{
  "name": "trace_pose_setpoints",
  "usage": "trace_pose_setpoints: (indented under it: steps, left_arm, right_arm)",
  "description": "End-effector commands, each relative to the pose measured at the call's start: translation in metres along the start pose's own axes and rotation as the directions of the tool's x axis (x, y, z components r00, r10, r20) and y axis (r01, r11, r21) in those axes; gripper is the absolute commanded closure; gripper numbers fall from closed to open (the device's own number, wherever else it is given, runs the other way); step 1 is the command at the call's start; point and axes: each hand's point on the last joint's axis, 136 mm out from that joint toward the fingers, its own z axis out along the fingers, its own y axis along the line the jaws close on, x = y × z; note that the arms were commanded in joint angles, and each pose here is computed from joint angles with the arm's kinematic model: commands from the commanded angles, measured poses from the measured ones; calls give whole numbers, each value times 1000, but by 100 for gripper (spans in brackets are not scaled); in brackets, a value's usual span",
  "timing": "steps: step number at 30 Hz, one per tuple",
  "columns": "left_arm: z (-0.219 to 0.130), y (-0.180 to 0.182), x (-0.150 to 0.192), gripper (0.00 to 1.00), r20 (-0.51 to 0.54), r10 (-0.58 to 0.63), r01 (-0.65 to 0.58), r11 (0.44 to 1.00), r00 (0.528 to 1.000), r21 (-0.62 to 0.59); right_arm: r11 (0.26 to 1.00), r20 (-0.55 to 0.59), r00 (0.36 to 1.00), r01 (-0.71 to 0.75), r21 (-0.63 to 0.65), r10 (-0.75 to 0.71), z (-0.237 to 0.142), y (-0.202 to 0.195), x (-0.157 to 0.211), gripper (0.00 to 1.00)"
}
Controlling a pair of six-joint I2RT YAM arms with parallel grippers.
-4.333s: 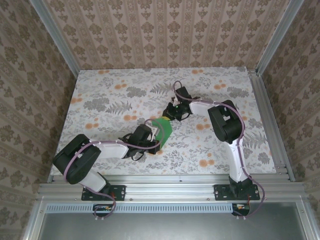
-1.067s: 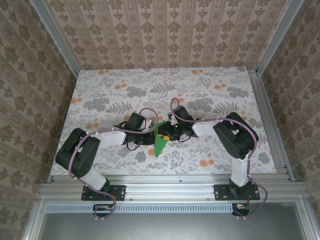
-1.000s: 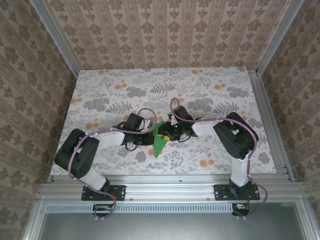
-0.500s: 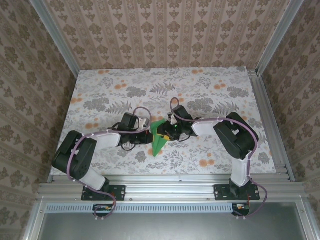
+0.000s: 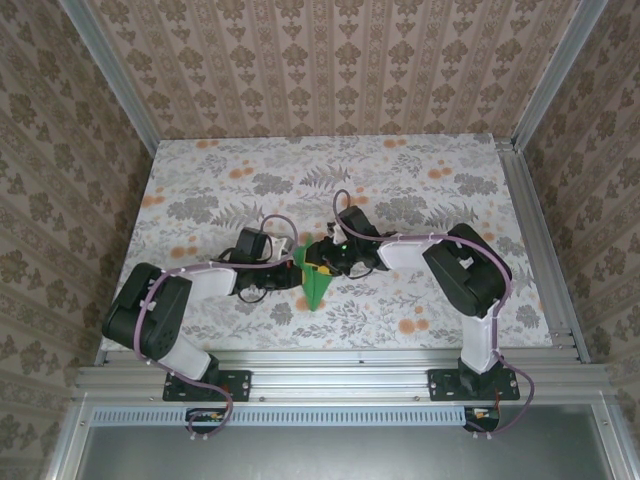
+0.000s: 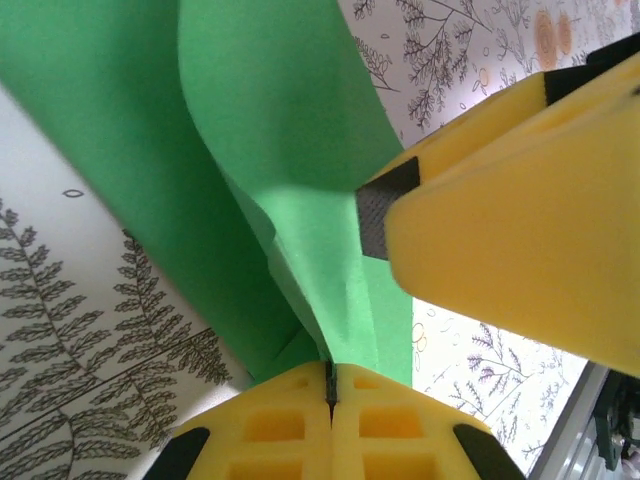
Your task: Fold a paper plane with a square sheet of paper (pick it up from the middle)
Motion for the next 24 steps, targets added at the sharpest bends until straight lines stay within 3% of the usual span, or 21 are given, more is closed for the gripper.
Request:
trace_pose_setpoints:
  steps: [1, 8, 24]
  left_arm:
    - [-8, -3, -5, 100, 27, -5, 4, 999, 1000, 33]
    - [-11, -1, -6, 100, 36, -10, 9, 999, 999, 32]
    - [-12, 8, -2, 98, 44, -36, 35, 999, 998, 27]
  right_arm:
    - [999, -29, 1000, 10, 33, -9, 5, -5, 6, 58]
    - [997, -28, 999, 18, 73, -16, 8, -14, 6, 60]
    - [999, -27, 999, 30, 25, -29, 18, -6, 0, 69]
